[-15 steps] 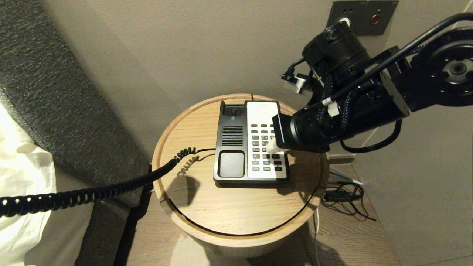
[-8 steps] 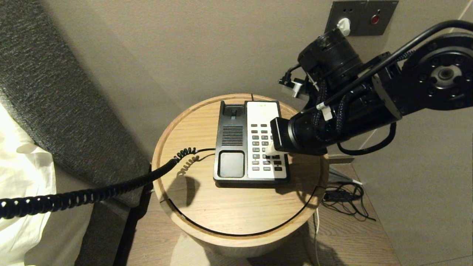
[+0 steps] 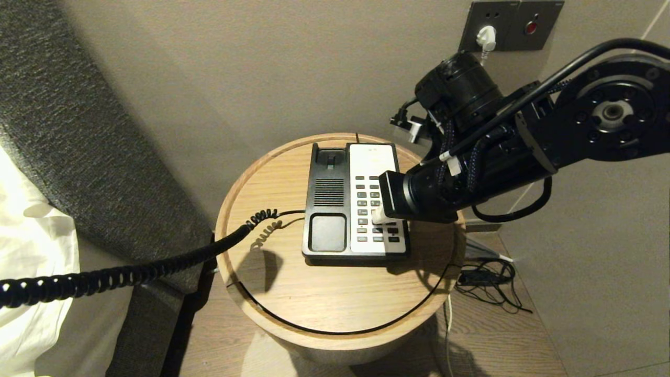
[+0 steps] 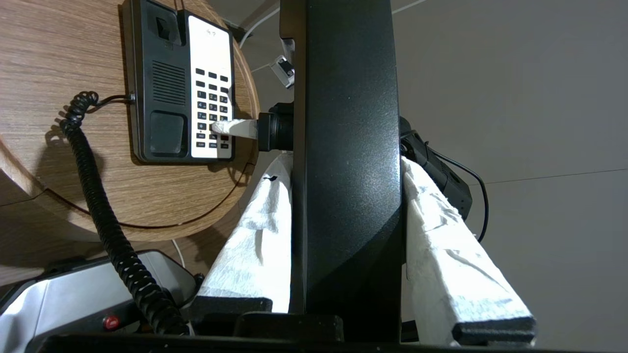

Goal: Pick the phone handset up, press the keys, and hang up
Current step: Dial the number

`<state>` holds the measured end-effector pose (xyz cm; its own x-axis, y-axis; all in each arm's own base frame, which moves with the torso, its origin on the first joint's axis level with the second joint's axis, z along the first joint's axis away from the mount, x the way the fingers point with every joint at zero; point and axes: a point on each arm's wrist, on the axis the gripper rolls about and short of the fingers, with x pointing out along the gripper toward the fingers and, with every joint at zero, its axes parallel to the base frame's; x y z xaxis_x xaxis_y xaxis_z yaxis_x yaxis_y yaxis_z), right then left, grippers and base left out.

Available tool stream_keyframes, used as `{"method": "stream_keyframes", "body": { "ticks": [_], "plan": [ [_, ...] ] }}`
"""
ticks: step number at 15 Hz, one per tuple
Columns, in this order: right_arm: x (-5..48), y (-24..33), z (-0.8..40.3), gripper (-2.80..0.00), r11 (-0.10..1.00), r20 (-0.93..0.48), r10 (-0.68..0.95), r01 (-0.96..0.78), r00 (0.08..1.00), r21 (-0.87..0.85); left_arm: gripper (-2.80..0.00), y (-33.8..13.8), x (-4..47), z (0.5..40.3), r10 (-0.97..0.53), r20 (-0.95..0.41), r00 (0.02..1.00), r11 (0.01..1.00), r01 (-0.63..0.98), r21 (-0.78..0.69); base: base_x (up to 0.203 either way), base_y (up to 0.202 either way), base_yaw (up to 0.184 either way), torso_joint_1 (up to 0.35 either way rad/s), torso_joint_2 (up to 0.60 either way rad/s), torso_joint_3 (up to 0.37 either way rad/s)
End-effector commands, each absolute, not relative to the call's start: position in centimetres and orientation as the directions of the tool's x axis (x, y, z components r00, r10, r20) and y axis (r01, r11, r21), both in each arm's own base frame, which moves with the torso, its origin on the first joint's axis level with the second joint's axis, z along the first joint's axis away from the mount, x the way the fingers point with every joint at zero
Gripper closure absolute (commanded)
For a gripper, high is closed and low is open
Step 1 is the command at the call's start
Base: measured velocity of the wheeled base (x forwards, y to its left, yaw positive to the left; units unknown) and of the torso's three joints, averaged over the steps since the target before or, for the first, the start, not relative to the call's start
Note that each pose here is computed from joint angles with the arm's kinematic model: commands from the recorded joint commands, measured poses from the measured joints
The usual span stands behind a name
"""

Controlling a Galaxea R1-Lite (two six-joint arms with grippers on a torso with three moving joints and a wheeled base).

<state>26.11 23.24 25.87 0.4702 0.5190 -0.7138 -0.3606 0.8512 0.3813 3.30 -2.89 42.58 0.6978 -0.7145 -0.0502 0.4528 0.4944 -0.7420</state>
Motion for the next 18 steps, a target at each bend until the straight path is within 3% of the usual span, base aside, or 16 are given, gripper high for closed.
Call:
{"method": "stream_keyframes", "body": {
  "ticks": [1, 18],
  "plan": [
    [26.4, 23.3, 25.4, 0.0, 0.857, -0.724, 0.509, -0.354, 0.465, 0.375, 0.0, -2.8, 3.1, 42.6, -0.716, -0.049, 0.697, 0.491, 0.451, -0.745, 0.0, 0.0, 0.0, 0.0, 0.0, 0.0],
    [24.3, 21.5, 27.6, 0.0, 0.848, -0.695, 0.527, -0.358, 0.489, 0.391, 0.0, -3.6, 4.2, 41.8, -0.716, -0.093, 0.692, 0.509, 0.427, -0.747, 0.0, 0.0, 0.0, 0.0, 0.0, 0.0]
  ]
}}
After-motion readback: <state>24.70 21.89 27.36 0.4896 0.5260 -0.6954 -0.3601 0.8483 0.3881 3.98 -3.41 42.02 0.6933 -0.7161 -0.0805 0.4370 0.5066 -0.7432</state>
